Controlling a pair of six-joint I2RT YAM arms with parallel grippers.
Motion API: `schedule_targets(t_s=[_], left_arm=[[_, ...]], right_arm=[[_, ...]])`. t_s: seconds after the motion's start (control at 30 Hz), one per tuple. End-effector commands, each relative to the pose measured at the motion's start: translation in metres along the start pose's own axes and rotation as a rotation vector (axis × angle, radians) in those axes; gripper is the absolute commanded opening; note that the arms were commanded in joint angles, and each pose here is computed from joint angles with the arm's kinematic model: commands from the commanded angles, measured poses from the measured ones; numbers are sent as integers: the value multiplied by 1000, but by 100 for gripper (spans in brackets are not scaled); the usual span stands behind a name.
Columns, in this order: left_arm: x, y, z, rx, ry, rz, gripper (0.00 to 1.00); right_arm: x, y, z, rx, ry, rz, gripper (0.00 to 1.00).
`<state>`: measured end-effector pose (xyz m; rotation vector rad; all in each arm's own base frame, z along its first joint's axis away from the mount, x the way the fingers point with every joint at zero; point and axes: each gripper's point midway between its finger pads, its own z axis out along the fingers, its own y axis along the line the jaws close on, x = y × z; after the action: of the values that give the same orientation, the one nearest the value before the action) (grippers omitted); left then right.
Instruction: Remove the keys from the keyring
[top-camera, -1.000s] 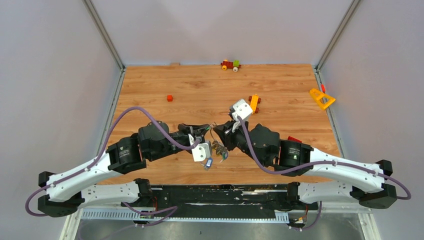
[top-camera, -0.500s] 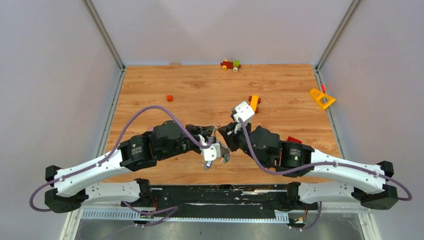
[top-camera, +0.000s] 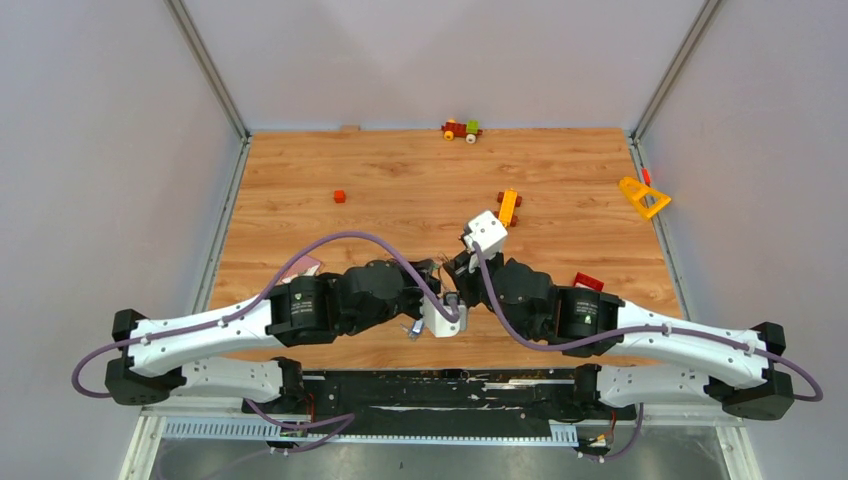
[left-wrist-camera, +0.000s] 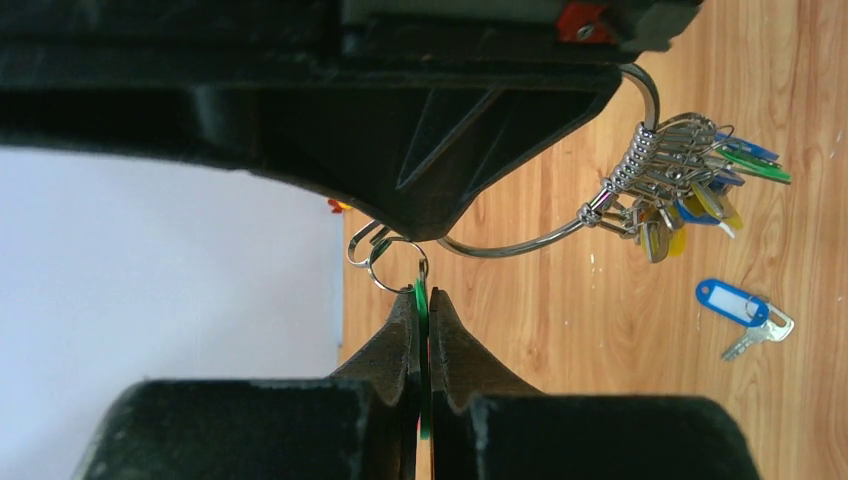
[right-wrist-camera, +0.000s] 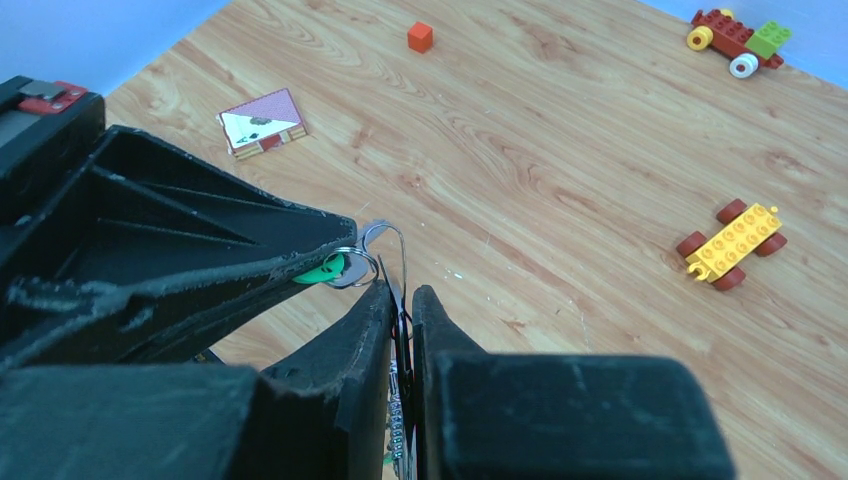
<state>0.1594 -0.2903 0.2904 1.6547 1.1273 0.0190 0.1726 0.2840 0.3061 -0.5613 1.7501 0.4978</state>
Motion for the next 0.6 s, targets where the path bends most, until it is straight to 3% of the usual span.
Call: schedule_targets(t_s=[0.0,0.27,0.57], left_arm=[[21,-66,0,234,123,156,0],[5,-82,4,197,124,238,0],[-17,-113,15,152,96,286,0]], right_arm=[[-104,-36,-22,128,-354,327,0],[-107,-45,-26,123,-402,412,0],[-118,-44,-43,3,-519,502,0]])
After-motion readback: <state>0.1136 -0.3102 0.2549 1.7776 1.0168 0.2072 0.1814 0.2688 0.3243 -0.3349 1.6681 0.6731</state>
